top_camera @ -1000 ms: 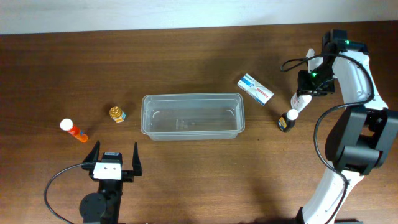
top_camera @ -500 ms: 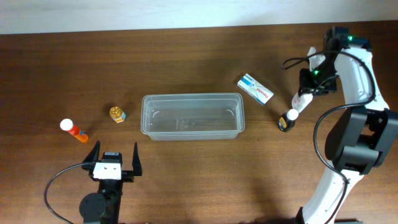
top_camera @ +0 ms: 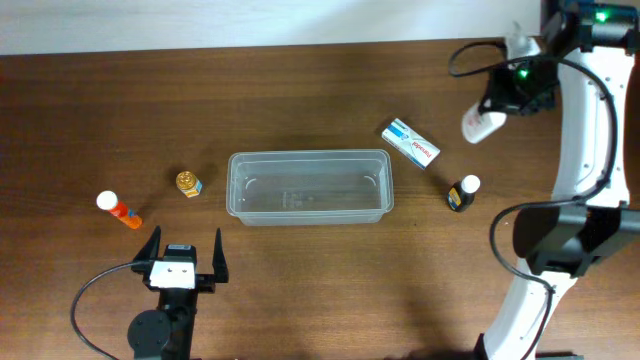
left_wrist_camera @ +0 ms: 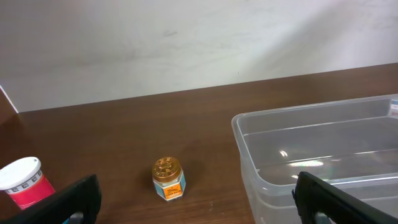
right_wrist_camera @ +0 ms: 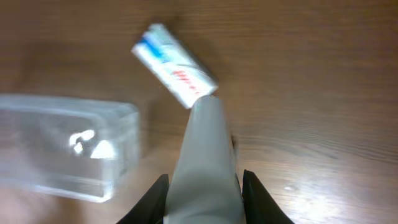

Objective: Pack container
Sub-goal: 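Lift the white spray bottle and carry it over the container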

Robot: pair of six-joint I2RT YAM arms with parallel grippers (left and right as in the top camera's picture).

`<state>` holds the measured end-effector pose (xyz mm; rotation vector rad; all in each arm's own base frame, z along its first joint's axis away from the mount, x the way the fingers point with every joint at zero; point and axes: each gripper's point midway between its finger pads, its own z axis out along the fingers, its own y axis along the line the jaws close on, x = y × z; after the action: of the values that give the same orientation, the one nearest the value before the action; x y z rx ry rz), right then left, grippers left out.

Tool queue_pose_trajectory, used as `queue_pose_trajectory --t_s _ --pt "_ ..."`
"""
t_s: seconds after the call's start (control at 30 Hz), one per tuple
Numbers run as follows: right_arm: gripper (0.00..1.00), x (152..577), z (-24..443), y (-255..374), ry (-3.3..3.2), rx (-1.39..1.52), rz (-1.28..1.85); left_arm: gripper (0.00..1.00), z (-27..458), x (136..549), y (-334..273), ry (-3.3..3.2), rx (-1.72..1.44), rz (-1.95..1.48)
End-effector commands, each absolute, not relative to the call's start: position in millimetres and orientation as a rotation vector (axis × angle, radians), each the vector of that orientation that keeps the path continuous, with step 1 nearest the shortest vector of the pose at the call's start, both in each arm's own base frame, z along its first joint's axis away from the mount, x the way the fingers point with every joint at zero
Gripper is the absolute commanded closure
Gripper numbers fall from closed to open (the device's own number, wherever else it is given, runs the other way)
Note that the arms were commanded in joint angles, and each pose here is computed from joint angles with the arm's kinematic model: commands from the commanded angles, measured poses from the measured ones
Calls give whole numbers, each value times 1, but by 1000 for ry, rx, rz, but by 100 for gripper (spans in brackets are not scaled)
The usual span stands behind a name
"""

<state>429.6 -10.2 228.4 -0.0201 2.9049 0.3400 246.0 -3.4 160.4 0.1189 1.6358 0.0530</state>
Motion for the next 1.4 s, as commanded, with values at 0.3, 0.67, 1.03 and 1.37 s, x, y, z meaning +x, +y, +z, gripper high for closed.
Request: queue_pose_trajectory --t_s 0.3,0.67,1.03,1.37 --pt "75 408 263 142 2816 -355 689 1 159 246 -4 1635 129 56" --pt "76 391 246 175 2902 -317 273 1 159 246 -4 1635 129 56" --pt "77 378 213 176 2975 -199 -44 1 159 246 -4 1635 129 56" --pt "78 391 154 181 3001 -146 -95 1 159 246 -3 1635 129 57"
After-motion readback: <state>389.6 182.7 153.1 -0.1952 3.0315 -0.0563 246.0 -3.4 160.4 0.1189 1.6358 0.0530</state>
